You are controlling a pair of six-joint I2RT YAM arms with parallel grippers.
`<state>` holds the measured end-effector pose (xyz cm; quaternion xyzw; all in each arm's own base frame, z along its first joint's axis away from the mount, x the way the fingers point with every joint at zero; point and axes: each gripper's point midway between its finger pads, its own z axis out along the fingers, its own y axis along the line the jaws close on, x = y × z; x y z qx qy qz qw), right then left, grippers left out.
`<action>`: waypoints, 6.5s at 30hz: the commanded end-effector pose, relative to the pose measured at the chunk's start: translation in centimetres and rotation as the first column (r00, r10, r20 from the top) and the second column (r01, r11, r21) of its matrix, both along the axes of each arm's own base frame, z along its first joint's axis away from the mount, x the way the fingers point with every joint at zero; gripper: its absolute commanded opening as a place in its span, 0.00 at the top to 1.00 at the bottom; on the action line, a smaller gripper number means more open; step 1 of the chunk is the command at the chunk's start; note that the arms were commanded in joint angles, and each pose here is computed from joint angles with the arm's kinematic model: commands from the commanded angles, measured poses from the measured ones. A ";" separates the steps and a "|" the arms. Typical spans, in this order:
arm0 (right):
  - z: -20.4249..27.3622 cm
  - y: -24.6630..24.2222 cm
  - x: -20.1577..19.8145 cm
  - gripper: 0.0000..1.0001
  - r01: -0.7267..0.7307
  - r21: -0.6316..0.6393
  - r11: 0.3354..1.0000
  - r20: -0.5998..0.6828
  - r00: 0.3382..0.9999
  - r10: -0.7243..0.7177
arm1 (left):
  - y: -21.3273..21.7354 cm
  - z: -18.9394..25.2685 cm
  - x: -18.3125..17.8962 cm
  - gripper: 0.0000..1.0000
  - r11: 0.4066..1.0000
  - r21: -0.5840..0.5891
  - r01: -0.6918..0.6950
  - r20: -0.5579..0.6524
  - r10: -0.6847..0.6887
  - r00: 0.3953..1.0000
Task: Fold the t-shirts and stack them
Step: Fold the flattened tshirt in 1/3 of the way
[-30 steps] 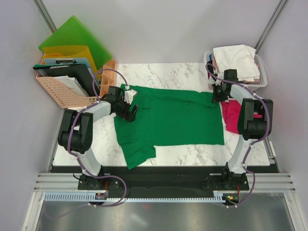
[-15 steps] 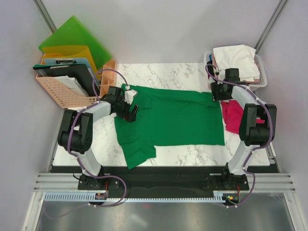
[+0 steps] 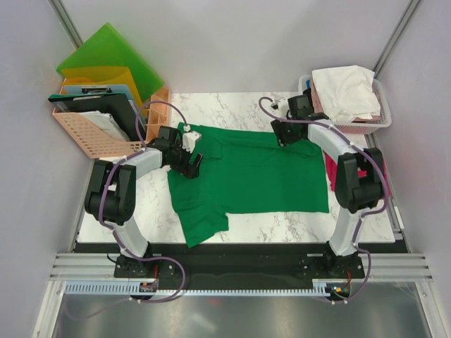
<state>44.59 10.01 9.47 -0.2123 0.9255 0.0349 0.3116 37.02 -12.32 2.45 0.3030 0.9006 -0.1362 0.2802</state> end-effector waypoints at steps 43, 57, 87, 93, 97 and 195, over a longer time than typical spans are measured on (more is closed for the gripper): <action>-4.8 11.2 3.9 1.00 -0.126 -0.017 0.992 -0.063 0.990 0.125 | 0.9 0.3 -1.0 0.04 0.999 0.037 0.001 0.005 -0.002 1.000; 0.6 11.6 2.5 0.80 -0.185 0.000 0.983 0.001 0.983 0.185 | 0.5 0.0 -1.2 0.04 1.000 0.022 0.014 -0.010 -0.014 1.000; 1.3 -1.1 -6.5 0.30 0.222 0.786 0.577 -0.357 0.925 0.130 | 0.5 0.2 -1.9 0.05 0.999 0.022 0.044 0.008 -0.044 0.999; 0.6 -5.0 -4.4 0.31 0.258 0.780 0.570 -0.339 0.940 0.038 | 0.5 0.1 -2.3 0.05 0.999 0.015 0.044 -0.004 -0.044 0.999; 0.1 -7.6 -4.3 0.31 0.284 0.752 0.594 -0.333 0.943 -0.030 | 0.8 -0.3 -2.5 0.05 0.998 0.031 0.046 -0.007 -0.046 0.999; -2.6 -11.1 -2.2 0.55 0.268 0.550 0.791 -0.213 0.961 -0.178 | 1.0 -0.6 -3.1 0.06 0.998 0.037 0.047 -0.009 -0.047 0.999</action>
